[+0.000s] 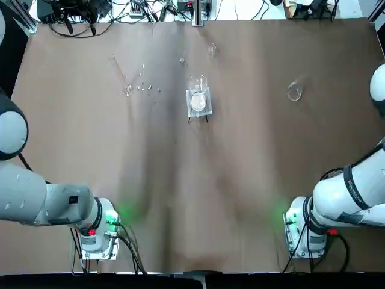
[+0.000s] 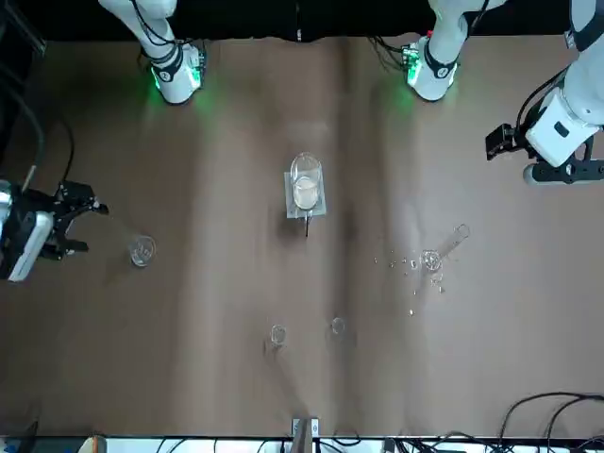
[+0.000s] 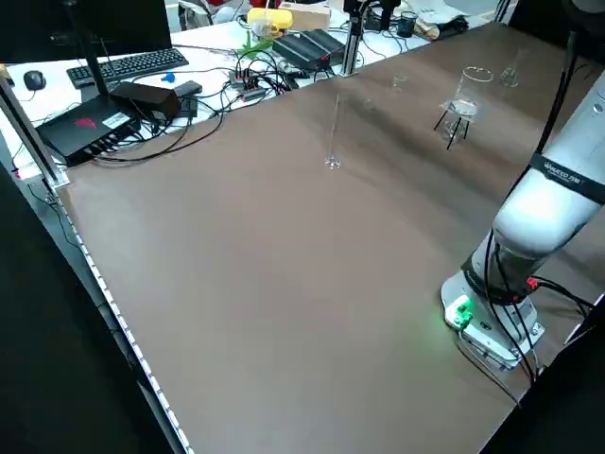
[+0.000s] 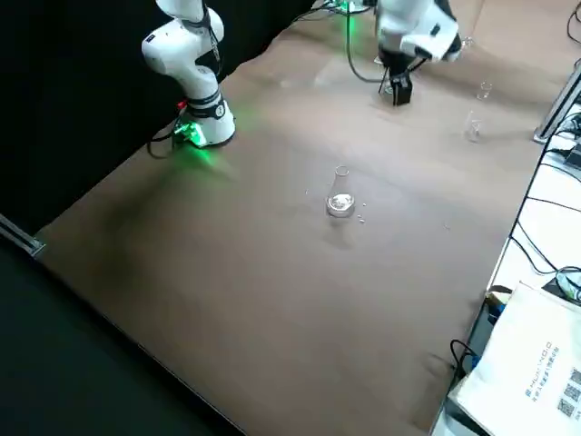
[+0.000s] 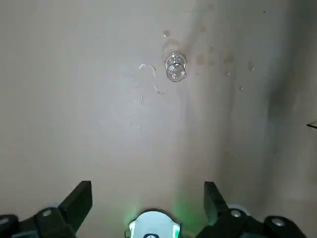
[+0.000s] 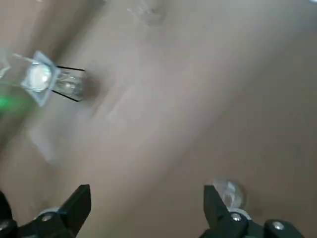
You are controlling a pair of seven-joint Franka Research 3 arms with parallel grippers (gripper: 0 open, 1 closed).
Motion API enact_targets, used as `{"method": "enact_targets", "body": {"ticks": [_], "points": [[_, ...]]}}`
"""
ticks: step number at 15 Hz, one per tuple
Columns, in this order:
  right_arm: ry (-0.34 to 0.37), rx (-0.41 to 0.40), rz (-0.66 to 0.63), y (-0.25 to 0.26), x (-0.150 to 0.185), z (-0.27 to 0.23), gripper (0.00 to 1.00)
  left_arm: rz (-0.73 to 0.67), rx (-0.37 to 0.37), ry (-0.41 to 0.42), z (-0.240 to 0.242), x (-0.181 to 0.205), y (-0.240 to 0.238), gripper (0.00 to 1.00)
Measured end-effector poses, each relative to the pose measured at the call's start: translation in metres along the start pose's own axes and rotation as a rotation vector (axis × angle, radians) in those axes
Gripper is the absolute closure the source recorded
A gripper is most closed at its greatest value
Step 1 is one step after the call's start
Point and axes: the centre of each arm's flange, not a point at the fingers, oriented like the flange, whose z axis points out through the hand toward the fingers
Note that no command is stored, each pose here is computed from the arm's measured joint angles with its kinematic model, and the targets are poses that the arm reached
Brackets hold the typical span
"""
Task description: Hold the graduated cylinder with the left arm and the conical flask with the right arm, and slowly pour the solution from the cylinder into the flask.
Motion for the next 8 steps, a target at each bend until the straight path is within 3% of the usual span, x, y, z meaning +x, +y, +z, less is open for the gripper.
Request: {"method": "enact_targets", "body": {"ticks": [2,3,8], "points": [[-0.066,-0.094,0.112,-0.030,0.012,-0.008,0.00,0.000,0.000,0.000,0.000,0.000,0.000,0.00],[-0.102,-0.146,0.234,-0.057,0.016,-0.017,0.00,0.000,0.000,0.000,0.000,0.000,0.000,0.00],[-0.129,-0.217,0.380,-0.099,-0.014,-0.058,0.00,0.000,0.000,0.000,0.000,0.000,0.000,0.00]]}}
